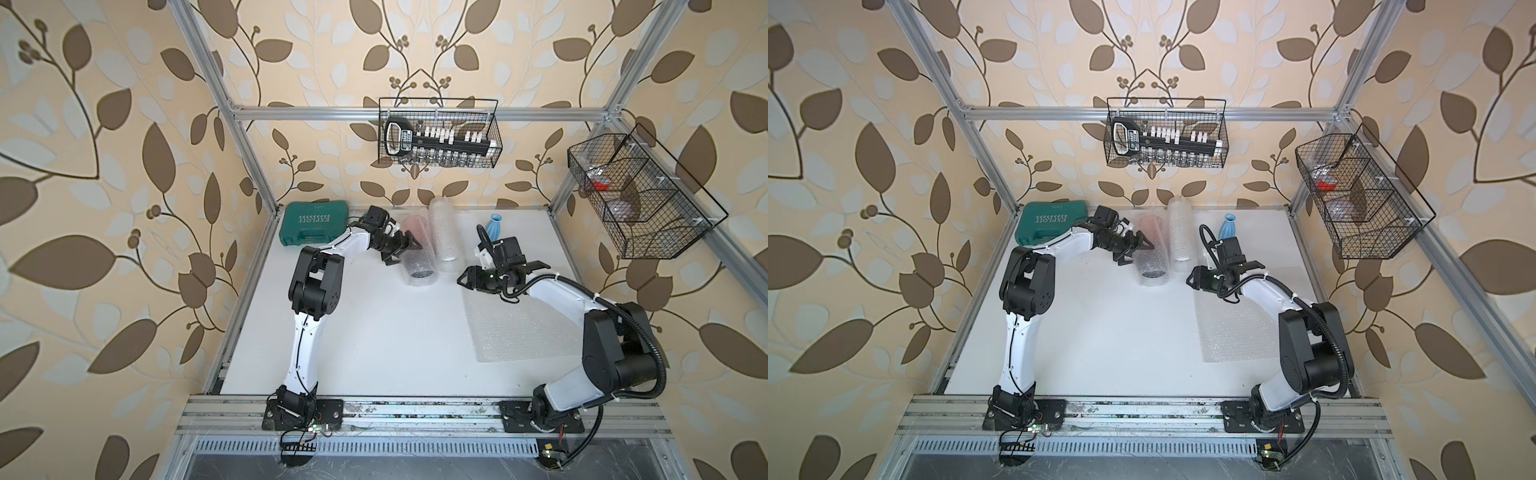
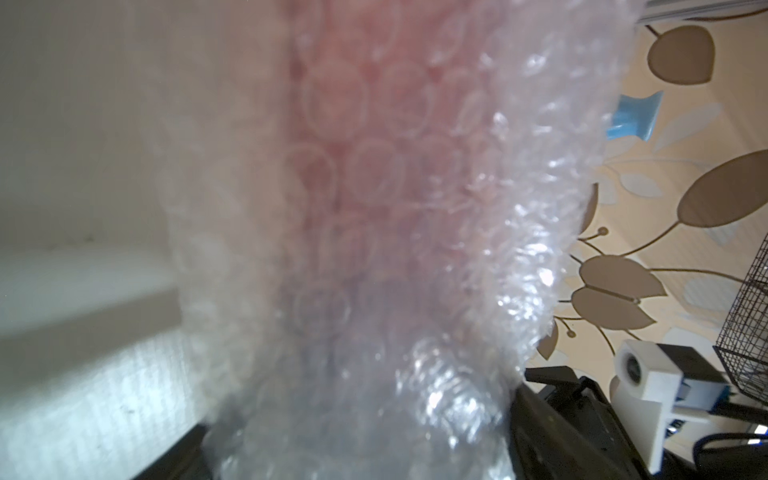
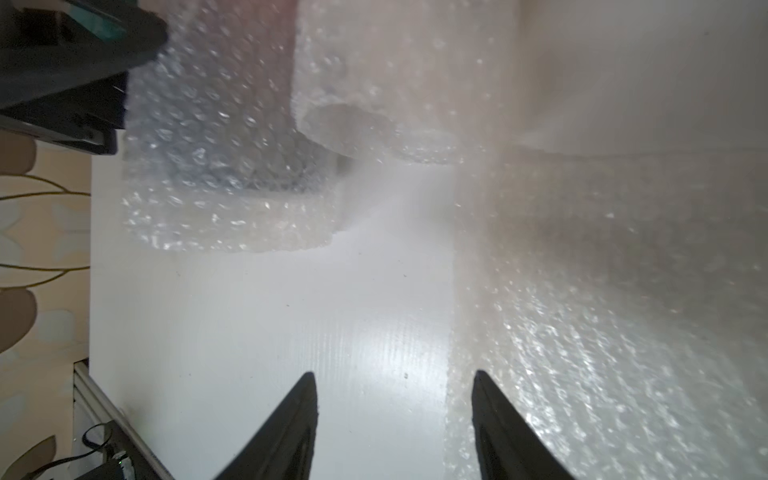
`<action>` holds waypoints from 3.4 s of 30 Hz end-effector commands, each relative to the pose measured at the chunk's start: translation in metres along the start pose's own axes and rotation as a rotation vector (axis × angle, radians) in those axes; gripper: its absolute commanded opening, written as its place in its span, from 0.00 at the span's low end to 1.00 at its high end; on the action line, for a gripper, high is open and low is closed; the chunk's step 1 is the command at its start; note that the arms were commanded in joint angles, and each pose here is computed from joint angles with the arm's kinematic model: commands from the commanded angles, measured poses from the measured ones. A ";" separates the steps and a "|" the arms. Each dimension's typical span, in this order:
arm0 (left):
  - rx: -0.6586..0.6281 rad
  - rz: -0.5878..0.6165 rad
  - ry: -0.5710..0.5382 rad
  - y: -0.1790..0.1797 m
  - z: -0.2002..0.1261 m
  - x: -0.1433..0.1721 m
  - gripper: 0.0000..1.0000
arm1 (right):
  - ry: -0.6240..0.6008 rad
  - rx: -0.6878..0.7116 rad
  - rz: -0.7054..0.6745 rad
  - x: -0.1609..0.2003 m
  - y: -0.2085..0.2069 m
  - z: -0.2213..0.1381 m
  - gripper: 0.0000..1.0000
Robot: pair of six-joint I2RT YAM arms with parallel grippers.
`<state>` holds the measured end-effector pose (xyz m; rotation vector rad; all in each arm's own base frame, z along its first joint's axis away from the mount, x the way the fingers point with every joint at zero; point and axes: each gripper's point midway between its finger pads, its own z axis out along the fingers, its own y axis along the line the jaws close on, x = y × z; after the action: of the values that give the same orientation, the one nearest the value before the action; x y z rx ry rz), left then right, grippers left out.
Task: Unwrap the vase from the bubble wrap
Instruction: Move the bubble wrap to the center of the board, then adjust the bubble wrap at the center of the board.
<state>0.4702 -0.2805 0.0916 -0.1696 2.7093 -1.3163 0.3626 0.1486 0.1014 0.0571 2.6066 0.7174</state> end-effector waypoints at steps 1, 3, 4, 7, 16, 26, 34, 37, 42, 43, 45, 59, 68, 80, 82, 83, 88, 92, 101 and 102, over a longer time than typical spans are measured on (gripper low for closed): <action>-0.048 0.023 0.048 0.001 -0.009 0.026 0.88 | -0.024 -0.132 -0.007 -0.020 0.039 0.002 0.59; -0.051 0.026 0.051 0.002 -0.011 0.029 0.88 | -0.031 -0.172 -0.011 -0.029 0.054 0.005 0.59; -0.052 0.027 0.053 0.002 -0.012 0.030 0.88 | -0.032 -0.185 -0.012 -0.033 0.060 0.007 0.59; -0.052 0.037 0.059 0.001 -0.014 0.033 0.88 | -0.022 -0.201 -0.029 -0.044 0.075 0.017 0.59; -0.043 0.058 0.072 -0.002 -0.020 0.040 0.89 | 0.015 -0.187 -0.019 -0.063 0.086 0.056 0.59; -0.051 0.054 0.083 0.001 -0.026 0.053 0.87 | 0.059 -0.168 -0.035 -0.045 0.089 0.072 0.57; -0.050 0.039 0.104 0.008 -0.034 0.076 0.86 | 0.102 -0.162 -0.053 -0.007 0.096 0.067 0.54; -0.046 0.026 0.122 0.013 -0.037 0.093 0.86 | 0.121 -0.161 -0.065 0.013 0.102 0.063 0.53; -0.044 0.004 0.147 0.024 -0.045 0.125 0.86 | 0.142 -0.176 -0.084 0.043 0.114 0.053 0.52; -0.044 -0.002 0.151 0.026 -0.047 0.130 0.86 | 0.146 -0.180 -0.088 0.048 0.117 0.051 0.51; -0.043 -0.003 0.149 0.026 -0.053 0.139 0.86 | 0.146 -0.181 -0.098 0.055 0.121 0.045 0.52; 0.009 0.033 0.159 0.008 -0.077 0.164 0.86 | 0.078 -0.197 -0.090 0.025 0.120 0.024 0.59; 0.000 0.080 0.131 0.002 -0.085 0.161 0.87 | 0.174 -0.235 -0.119 0.029 0.133 0.053 0.59; -0.092 0.067 0.022 0.019 -0.111 0.137 0.90 | 0.175 0.039 -0.094 0.038 0.066 0.059 0.57; -0.112 0.053 0.004 0.025 -0.114 0.130 0.91 | 0.181 0.080 -0.091 0.040 0.055 0.056 0.57; -0.118 0.043 -0.004 0.027 -0.114 0.127 0.91 | 0.184 0.092 -0.095 0.042 0.052 0.055 0.57; -0.085 0.000 -0.011 0.031 -0.103 0.114 0.92 | 0.196 0.174 -0.098 0.047 0.034 0.052 0.56; 0.030 -0.009 0.014 0.019 -0.090 0.108 0.92 | 0.203 0.187 -0.101 0.050 0.031 0.051 0.56; 0.087 -0.033 0.062 0.015 -0.056 0.106 0.93 | 0.220 0.184 -0.102 0.055 0.030 0.051 0.55; 0.088 -0.032 0.063 0.014 -0.052 0.106 0.93 | 0.223 0.181 -0.102 0.056 0.030 0.051 0.55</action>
<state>0.3461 -0.2316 0.0921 -0.2083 2.7652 -1.3967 0.3572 0.2282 0.0907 -0.1027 2.7171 0.6082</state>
